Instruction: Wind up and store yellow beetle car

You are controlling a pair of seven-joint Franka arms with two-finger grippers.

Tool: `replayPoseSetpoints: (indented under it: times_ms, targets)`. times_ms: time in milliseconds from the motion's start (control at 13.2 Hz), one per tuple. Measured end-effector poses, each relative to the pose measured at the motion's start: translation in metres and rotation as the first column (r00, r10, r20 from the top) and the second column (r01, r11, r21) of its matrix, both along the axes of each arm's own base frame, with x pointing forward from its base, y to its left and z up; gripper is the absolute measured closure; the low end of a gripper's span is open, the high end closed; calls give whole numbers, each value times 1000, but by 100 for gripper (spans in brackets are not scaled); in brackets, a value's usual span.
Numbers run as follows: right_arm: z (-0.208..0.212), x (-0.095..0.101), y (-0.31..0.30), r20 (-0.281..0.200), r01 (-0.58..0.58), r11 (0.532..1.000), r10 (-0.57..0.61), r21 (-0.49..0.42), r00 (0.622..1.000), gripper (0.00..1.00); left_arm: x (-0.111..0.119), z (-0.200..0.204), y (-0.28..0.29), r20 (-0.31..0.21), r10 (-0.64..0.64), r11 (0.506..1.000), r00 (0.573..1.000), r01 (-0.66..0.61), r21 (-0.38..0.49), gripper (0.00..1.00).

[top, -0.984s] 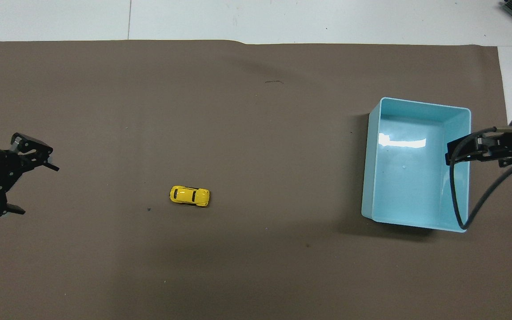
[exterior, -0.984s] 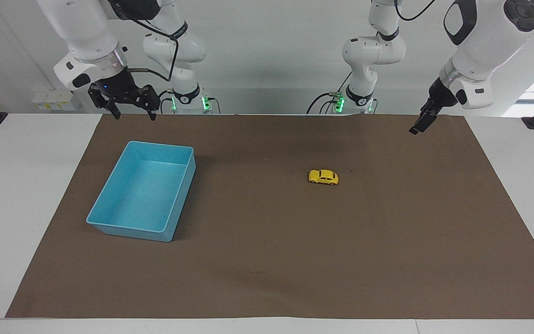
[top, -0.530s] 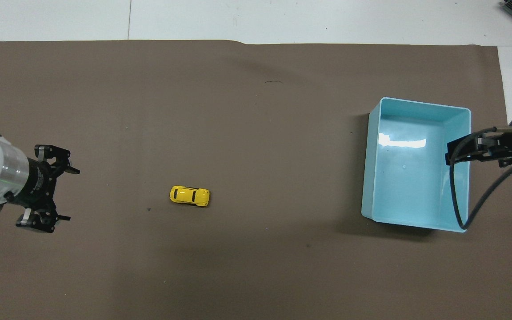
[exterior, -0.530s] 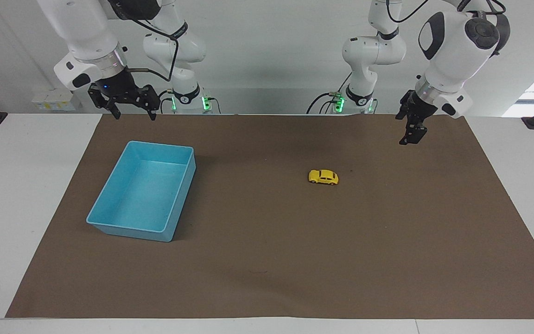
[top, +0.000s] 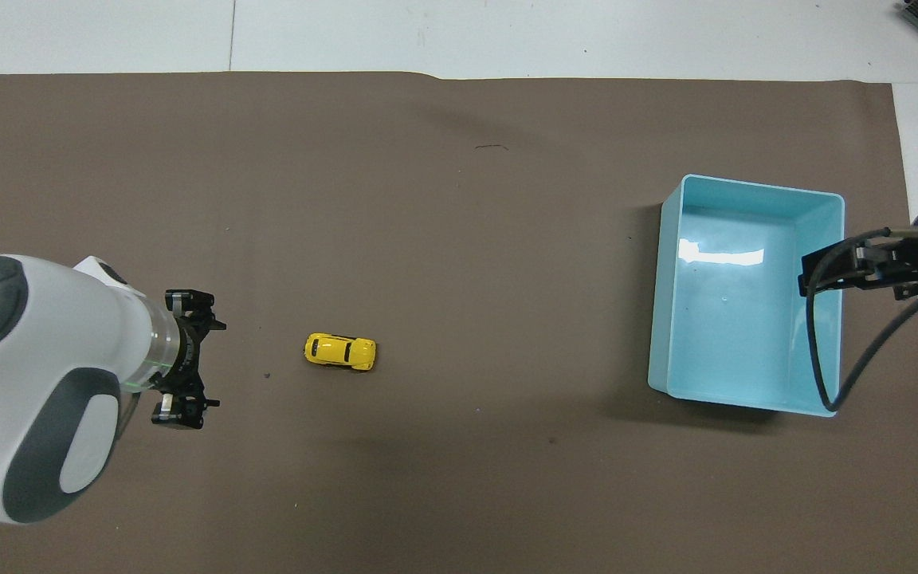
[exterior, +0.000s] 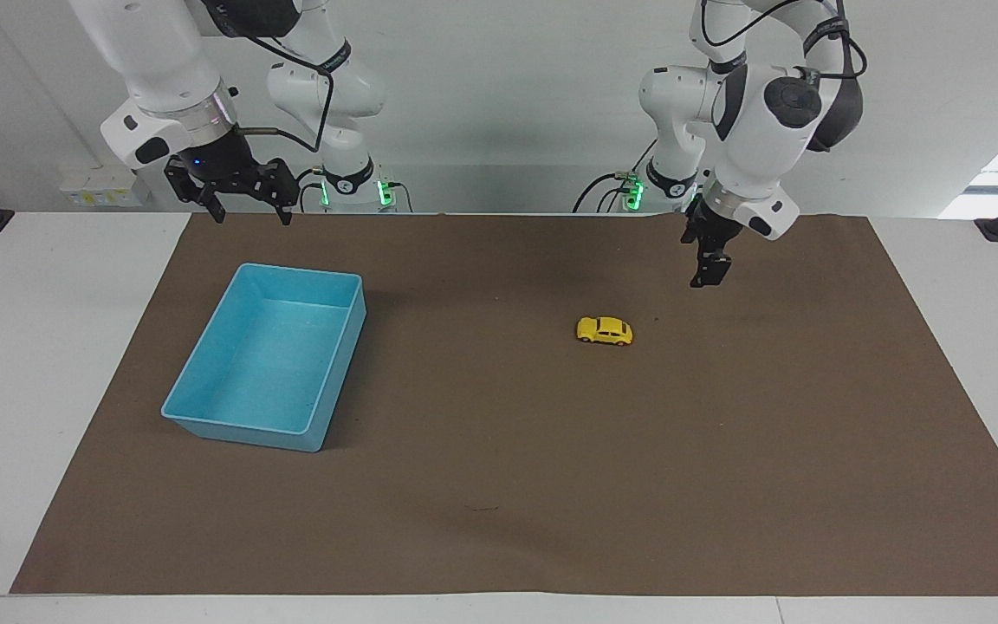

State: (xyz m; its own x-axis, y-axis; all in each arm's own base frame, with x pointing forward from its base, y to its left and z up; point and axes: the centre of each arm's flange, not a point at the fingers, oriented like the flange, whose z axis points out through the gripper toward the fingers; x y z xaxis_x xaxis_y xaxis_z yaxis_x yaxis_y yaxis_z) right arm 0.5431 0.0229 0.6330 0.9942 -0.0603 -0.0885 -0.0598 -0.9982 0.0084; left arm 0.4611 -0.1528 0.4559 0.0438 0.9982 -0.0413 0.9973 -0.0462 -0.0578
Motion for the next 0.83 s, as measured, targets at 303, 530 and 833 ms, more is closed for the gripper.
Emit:
replayPoseSetpoints:
  times_ms: [303,530,833]
  targets:
    - [0,0,0,0,0,1000,0,0,1000,0,-13,-44,-44,45,70,998,997,-69,-12,0]
    - [0,0,0,0,0,1000,0,0,1000,0,-13,-89,-87,67,100,995,993,-99,-27,0]
    - [0,0,0,0,0,1000,0,0,1000,0,-8,-121,-107,93,92,995,991,-89,-45,0]
